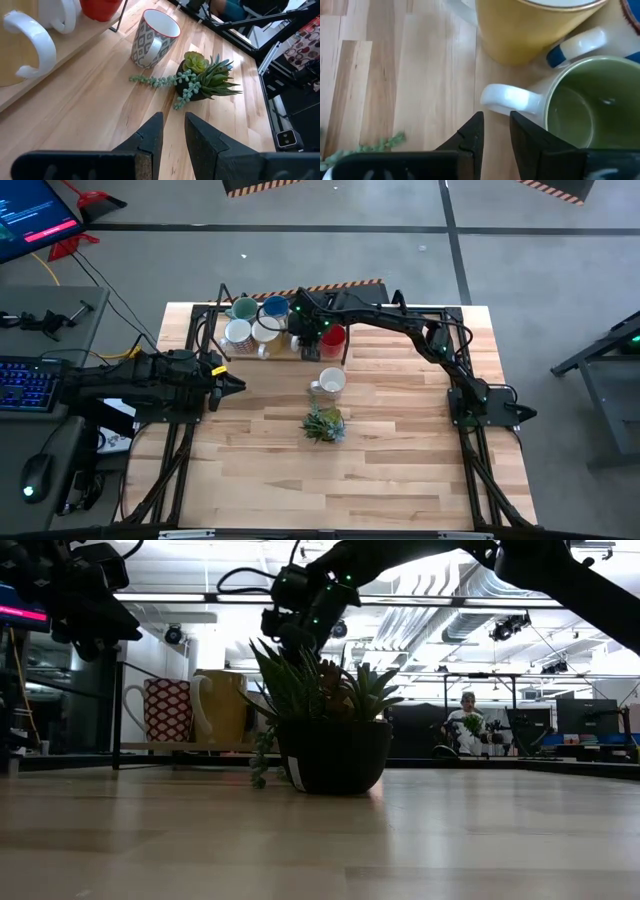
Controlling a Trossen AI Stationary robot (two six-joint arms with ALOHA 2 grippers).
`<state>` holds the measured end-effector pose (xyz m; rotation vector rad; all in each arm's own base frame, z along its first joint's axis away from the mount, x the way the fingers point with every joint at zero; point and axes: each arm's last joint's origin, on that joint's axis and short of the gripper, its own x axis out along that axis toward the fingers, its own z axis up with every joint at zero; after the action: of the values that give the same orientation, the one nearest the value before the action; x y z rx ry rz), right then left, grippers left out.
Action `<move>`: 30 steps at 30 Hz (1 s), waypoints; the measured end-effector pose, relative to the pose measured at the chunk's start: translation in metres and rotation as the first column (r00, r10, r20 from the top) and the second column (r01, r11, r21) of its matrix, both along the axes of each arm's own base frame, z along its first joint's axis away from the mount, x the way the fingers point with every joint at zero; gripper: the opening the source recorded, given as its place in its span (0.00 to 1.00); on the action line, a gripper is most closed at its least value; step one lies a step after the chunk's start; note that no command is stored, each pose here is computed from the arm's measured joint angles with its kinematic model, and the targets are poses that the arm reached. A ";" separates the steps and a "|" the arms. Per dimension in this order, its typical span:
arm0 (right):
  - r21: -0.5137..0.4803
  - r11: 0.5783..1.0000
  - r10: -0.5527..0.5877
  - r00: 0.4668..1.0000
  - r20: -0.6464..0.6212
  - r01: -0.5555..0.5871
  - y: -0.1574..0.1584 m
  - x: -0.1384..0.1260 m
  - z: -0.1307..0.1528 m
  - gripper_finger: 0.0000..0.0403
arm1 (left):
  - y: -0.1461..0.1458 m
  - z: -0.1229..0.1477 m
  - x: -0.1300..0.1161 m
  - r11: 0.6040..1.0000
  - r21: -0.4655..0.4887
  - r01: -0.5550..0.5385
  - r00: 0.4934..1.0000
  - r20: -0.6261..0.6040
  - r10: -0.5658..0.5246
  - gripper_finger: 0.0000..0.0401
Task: Place coffee mugs
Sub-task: Adjust the light green mug on the shelf
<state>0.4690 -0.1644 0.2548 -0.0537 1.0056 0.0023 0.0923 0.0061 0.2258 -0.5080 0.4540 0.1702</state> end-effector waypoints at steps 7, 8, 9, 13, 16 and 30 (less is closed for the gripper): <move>-0.010 1.000 -0.010 1.000 0.007 0.010 -0.003 0.000 0.001 0.09 | 0.000 0.000 0.000 1.000 0.000 0.000 1.000 0.000 0.000 0.18; -0.016 1.000 -0.015 1.000 0.005 0.015 -0.004 -0.001 0.001 0.09 | 0.000 0.000 0.000 1.000 0.000 0.000 1.000 0.000 0.000 0.18; -0.024 1.000 -0.021 1.000 0.002 0.021 -0.004 -0.001 0.001 0.08 | 0.000 0.000 0.000 1.000 0.000 -0.001 1.000 0.000 0.001 0.18; -0.059 0.997 -0.047 0.999 -0.010 0.046 -0.006 -0.001 0.001 0.07 | 0.000 0.000 0.000 1.000 0.000 0.000 1.000 0.000 0.000 0.18; -0.070 0.996 -0.055 0.998 -0.013 0.054 -0.006 -0.001 0.001 0.07 | 0.000 0.000 0.000 1.000 0.000 0.000 1.000 0.000 0.000 0.18; -0.077 0.990 -0.115 0.993 -0.010 0.114 -0.019 -0.006 0.001 0.07 | 0.000 0.000 0.000 1.000 0.000 0.000 1.000 0.000 0.000 0.18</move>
<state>0.4633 -0.1834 0.2557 -0.0658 1.0221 -0.1413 0.0923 0.0061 0.2258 -0.5078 0.4540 0.1701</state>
